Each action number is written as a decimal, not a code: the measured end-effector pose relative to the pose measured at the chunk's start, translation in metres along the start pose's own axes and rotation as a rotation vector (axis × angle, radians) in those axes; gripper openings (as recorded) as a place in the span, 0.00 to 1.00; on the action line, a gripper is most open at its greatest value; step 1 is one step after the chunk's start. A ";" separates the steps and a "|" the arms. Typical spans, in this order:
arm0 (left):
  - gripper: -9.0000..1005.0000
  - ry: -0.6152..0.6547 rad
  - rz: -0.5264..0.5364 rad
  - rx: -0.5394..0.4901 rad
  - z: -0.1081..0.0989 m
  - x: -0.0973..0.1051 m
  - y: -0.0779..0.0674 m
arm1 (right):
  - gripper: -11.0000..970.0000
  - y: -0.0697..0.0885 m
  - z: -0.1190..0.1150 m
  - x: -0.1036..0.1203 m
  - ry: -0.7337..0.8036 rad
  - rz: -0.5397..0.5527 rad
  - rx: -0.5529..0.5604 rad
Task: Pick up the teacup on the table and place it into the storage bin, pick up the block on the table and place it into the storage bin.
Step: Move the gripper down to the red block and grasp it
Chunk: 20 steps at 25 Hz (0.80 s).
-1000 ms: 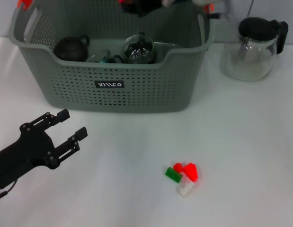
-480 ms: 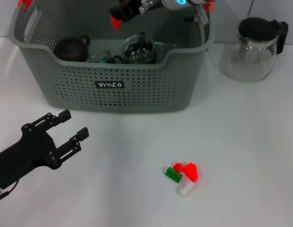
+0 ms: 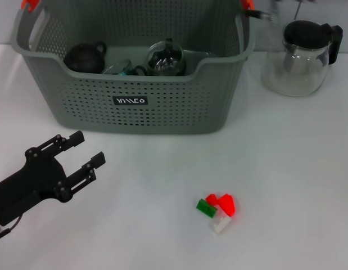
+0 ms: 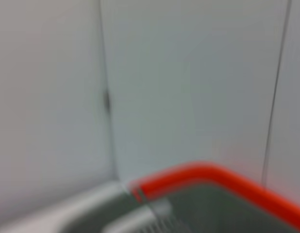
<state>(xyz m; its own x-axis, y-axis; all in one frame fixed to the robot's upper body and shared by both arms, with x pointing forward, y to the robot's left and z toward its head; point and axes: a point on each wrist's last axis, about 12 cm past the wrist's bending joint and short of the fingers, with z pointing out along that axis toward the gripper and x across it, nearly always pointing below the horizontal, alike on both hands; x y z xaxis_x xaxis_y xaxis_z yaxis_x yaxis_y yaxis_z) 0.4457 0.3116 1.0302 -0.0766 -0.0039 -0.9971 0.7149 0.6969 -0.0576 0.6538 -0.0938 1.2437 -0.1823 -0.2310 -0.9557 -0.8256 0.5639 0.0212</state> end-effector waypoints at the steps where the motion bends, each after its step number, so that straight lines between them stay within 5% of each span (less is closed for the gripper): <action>1: 0.63 0.001 0.000 -0.001 0.000 0.000 0.000 | 0.67 0.001 -0.017 0.005 -0.065 0.002 -0.027; 4: 0.63 0.004 -0.001 -0.004 -0.001 0.001 0.000 | 0.80 0.004 -0.060 0.023 -0.190 0.007 -0.118; 8: 0.63 0.007 -0.002 -0.007 -0.001 0.001 0.000 | 0.81 0.009 -0.114 0.044 -0.198 0.003 -0.257; 14: 0.63 0.011 -0.004 -0.012 -0.002 0.001 0.001 | 0.75 0.013 -0.178 0.059 0.103 -0.019 -0.359; 20: 0.63 0.010 -0.004 -0.015 -0.002 0.001 0.002 | 0.69 0.020 -0.174 0.058 0.535 0.105 -0.297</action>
<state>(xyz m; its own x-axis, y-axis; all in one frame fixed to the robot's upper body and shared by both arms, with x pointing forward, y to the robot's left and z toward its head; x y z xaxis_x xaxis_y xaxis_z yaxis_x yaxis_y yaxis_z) 0.4454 0.3141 1.0292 -0.0866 0.0001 -0.9962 0.7043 0.7072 -0.0612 0.5338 -0.2336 1.2398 -0.4497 -0.5953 -0.6659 -0.8880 0.3780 0.2618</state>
